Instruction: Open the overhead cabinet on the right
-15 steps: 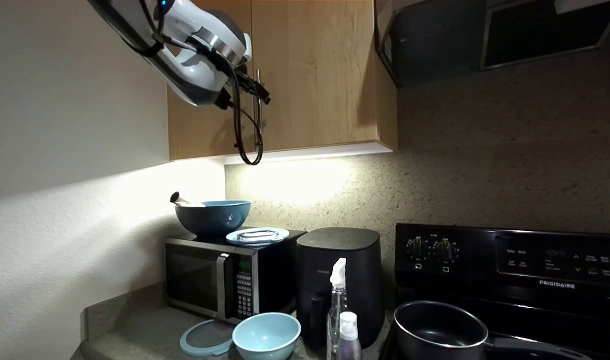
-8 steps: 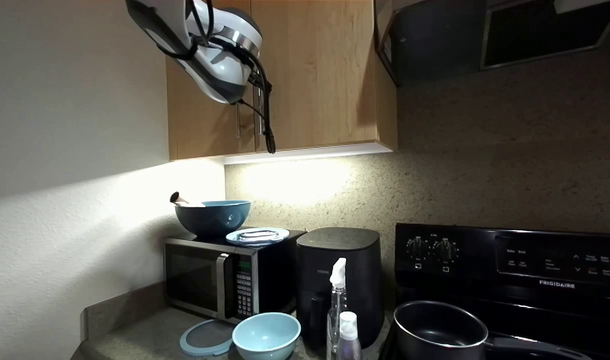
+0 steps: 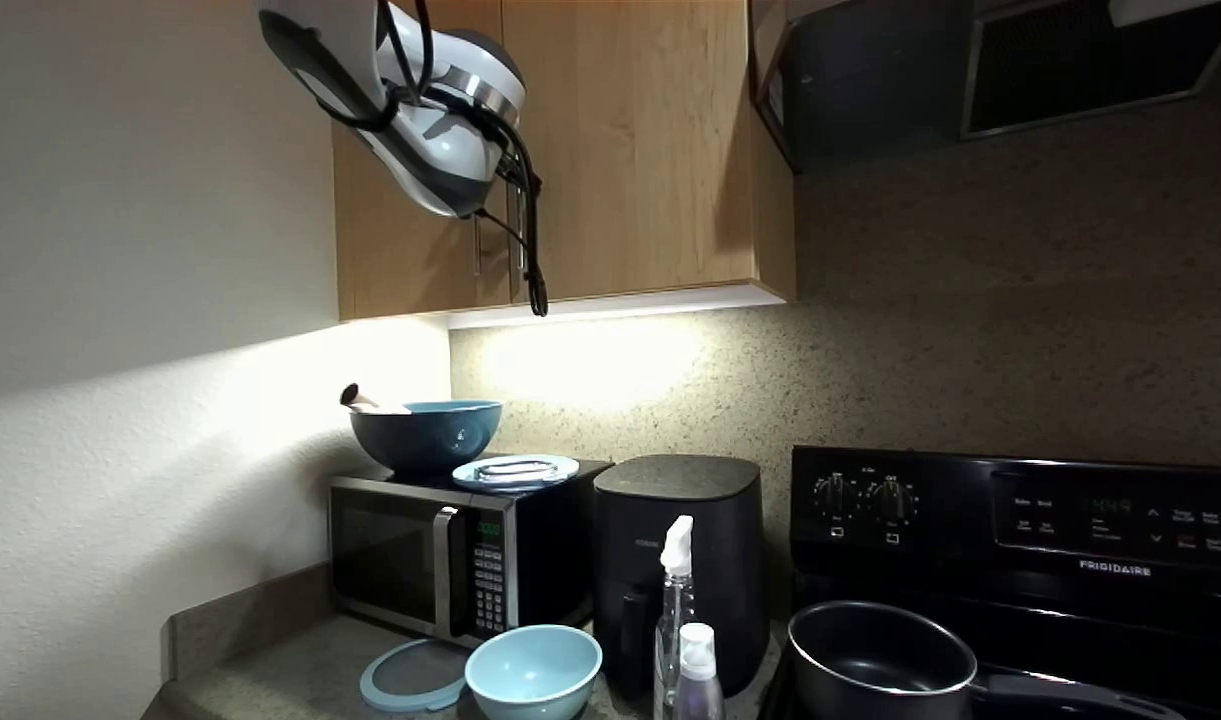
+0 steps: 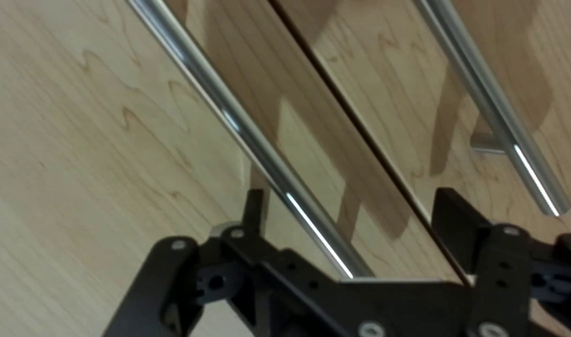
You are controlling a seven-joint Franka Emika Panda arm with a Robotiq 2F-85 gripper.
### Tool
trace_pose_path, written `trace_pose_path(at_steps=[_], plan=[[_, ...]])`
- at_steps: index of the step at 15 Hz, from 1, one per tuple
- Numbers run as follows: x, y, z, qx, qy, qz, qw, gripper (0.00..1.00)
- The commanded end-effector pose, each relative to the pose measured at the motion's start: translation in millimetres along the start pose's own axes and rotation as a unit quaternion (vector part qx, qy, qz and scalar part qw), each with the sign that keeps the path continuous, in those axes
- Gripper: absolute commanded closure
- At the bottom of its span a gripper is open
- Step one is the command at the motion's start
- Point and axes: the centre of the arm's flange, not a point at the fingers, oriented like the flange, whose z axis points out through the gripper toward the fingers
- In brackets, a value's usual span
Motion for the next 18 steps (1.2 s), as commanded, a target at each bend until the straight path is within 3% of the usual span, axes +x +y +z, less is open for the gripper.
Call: trace_pose_path(at_steps=[1, 7, 10, 18], plan=[[2, -1, 0, 0.005, -0.007, -0.006, 0.9999, 0.40], [-1, 0, -5, -0.006, -0.010, -0.006, 0.9999, 0.77], [-6, 3, -31, -0.063, -0.034, -0.039, 0.9967, 0.92], [8, 0, -88, -0.178, -0.050, -0.091, 0.9785, 0.93]])
